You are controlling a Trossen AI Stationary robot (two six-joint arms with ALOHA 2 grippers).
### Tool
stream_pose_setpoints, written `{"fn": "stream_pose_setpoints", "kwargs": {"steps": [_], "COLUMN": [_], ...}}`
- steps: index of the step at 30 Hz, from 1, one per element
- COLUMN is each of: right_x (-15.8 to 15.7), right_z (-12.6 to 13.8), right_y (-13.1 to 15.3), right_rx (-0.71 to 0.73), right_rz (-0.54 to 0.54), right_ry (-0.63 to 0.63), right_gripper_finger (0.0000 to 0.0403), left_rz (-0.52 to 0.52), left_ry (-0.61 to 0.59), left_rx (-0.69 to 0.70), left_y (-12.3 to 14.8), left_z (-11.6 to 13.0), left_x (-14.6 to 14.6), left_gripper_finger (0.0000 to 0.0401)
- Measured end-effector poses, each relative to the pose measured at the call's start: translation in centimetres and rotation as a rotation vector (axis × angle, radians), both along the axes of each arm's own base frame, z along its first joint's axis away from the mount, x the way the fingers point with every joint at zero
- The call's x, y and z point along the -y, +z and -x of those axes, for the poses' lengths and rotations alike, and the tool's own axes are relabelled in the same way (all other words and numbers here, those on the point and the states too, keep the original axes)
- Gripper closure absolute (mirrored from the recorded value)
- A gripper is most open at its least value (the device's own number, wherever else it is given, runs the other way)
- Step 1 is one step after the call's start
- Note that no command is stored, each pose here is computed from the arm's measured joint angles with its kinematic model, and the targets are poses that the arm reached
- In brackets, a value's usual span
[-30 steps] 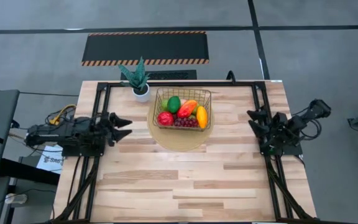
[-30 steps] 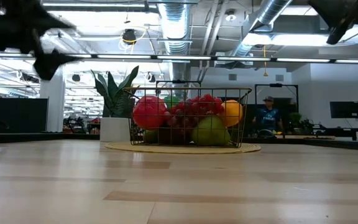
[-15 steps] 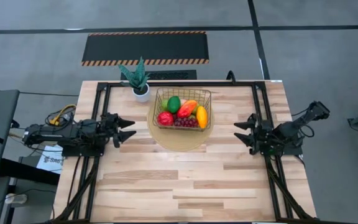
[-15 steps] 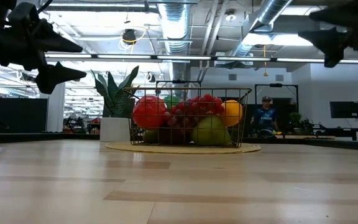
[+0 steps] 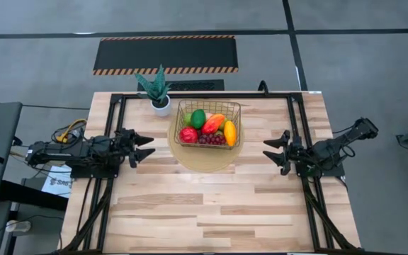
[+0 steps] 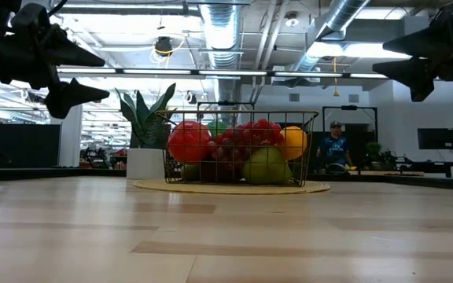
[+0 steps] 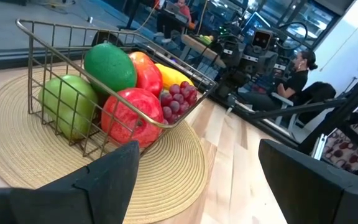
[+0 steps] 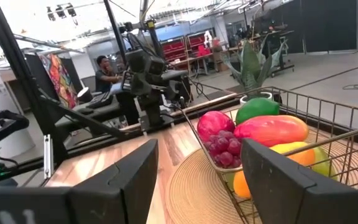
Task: Build produce basket
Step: Return to Home Position
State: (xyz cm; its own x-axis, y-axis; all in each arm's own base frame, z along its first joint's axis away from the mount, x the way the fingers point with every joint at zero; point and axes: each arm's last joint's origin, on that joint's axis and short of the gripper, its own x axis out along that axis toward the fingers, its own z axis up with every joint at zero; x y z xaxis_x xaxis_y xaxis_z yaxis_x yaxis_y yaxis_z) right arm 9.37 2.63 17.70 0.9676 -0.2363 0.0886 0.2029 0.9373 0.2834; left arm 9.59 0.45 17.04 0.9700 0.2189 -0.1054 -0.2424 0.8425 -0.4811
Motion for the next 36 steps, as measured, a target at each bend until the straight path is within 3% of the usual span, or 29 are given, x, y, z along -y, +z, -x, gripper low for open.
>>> {"fn": "stream_pose_setpoints", "kwargs": {"steps": [36], "right_x": [-0.06], "right_z": [-0.02], "right_y": [-0.27], "right_rx": [-0.023], "right_rz": [0.014], "right_ry": [0.007], "right_gripper_finger": [0.0153], "left_rz": [0.021], "left_ry": [0.002], "left_rx": [0.004], "left_y": [-0.02], "left_z": [0.00], "left_x": [0.00], "left_gripper_finger": [0.0085]}}
